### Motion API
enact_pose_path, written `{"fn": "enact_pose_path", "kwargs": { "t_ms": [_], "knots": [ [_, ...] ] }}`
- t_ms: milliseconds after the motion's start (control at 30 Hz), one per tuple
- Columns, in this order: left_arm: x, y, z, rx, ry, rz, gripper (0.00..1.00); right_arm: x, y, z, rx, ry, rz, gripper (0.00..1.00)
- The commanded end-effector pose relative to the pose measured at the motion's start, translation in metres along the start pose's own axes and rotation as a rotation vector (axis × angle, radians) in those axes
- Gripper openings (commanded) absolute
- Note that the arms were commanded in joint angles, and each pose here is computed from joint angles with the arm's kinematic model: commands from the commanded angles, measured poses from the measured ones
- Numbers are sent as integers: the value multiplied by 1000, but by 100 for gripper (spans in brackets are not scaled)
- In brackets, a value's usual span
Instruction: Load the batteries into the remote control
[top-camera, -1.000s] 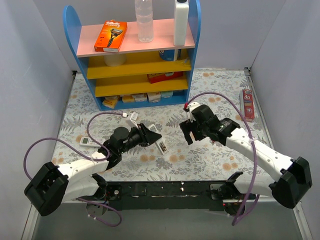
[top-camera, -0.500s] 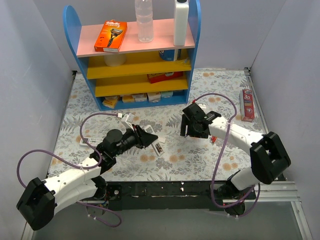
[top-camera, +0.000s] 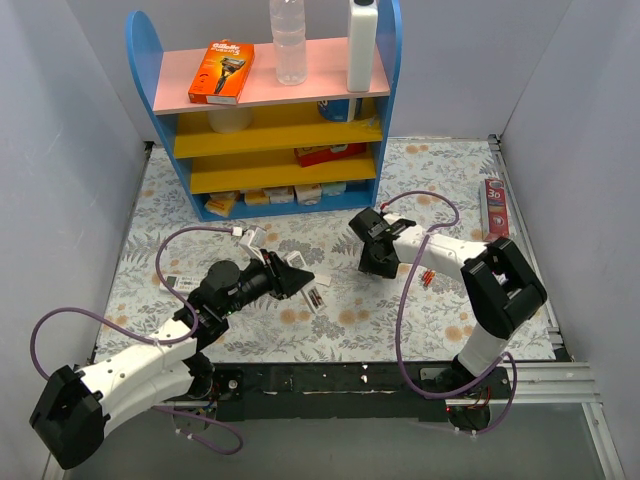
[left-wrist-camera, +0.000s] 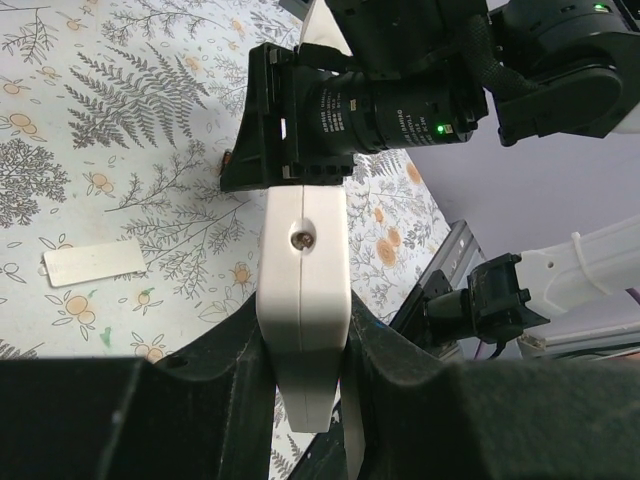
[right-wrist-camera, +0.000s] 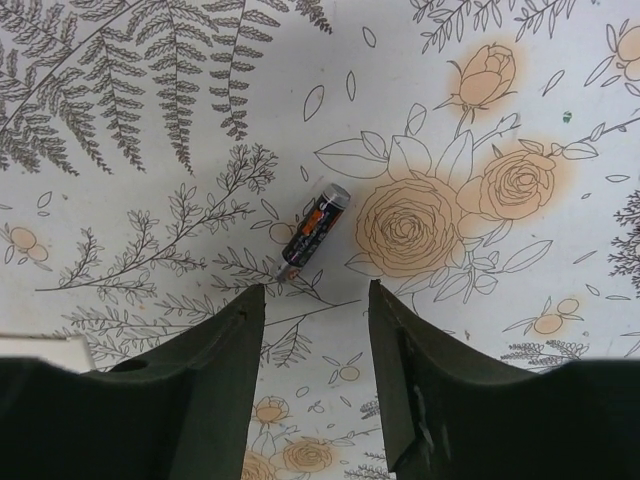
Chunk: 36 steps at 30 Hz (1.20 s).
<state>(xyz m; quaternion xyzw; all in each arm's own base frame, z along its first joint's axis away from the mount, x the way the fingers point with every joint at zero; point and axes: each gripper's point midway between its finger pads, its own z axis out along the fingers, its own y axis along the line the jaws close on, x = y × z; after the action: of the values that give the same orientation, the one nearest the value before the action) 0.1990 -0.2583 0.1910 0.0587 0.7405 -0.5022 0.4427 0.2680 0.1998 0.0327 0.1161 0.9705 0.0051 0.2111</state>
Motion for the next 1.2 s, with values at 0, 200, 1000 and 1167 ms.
{"fn": "enact_pose_path", "kwargs": {
  "t_ms": [0,200,1000,1167],
  "knots": [
    [-13,-11,-4,27,-32,38,0,-15,9,5,17,-55,44,52],
    [-15,-10,-2,19,-33,41,0,-14,11,14,23,-58,54,50],
    [-5,-8,10,38,18,39,0,36,-16,2,-164,11,-405,21],
    [0,-2,14,28,24,-1,0,49,-24,2,-199,55,-581,31]
  ]
}}
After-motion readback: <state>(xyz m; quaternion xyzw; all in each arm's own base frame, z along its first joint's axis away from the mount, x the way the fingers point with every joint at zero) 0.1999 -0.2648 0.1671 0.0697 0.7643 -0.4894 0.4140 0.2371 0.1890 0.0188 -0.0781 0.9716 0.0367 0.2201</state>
